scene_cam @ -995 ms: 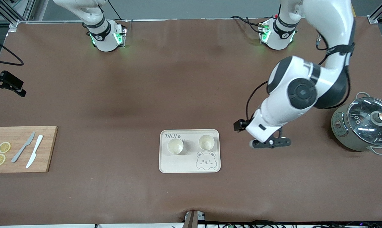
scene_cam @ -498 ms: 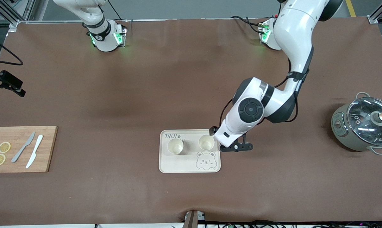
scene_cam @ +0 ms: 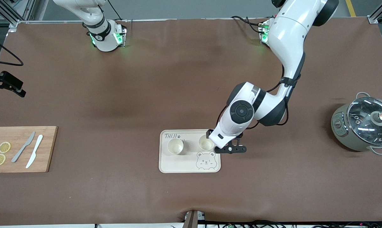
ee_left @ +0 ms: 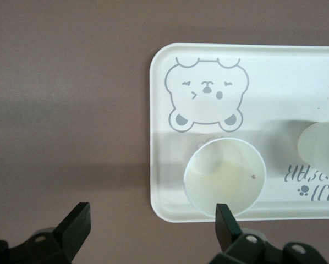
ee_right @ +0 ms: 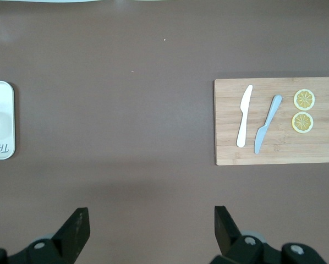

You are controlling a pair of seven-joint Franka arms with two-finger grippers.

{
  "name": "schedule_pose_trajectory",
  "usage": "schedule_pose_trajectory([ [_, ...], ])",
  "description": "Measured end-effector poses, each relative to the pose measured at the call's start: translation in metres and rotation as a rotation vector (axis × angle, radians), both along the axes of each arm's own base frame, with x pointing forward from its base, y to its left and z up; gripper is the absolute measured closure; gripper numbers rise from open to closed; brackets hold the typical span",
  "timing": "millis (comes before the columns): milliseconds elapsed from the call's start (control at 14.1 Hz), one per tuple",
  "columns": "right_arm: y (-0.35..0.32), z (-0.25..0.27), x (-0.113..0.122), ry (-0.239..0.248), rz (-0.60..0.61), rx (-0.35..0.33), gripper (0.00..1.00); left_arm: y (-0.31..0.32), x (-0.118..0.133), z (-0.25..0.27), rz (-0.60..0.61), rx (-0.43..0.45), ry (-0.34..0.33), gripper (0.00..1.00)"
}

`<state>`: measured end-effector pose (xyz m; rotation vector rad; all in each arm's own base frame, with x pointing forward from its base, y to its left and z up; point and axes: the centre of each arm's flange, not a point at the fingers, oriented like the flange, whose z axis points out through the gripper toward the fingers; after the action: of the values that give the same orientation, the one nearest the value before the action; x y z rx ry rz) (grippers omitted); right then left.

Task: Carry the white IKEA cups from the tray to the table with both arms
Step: 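Grasp the cup with the left gripper while the right gripper reaches the tray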

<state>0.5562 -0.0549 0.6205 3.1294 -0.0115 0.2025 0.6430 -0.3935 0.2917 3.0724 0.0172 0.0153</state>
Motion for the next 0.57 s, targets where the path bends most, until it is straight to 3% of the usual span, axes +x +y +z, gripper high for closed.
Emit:
schedule_pose_trajectory([
  [569,0.012,-0.021,0.021,0.027,0.015,0.027,0.00,-0.008,0.008,-0.048,-0.004,-0.031,-0.078,0.00],
])
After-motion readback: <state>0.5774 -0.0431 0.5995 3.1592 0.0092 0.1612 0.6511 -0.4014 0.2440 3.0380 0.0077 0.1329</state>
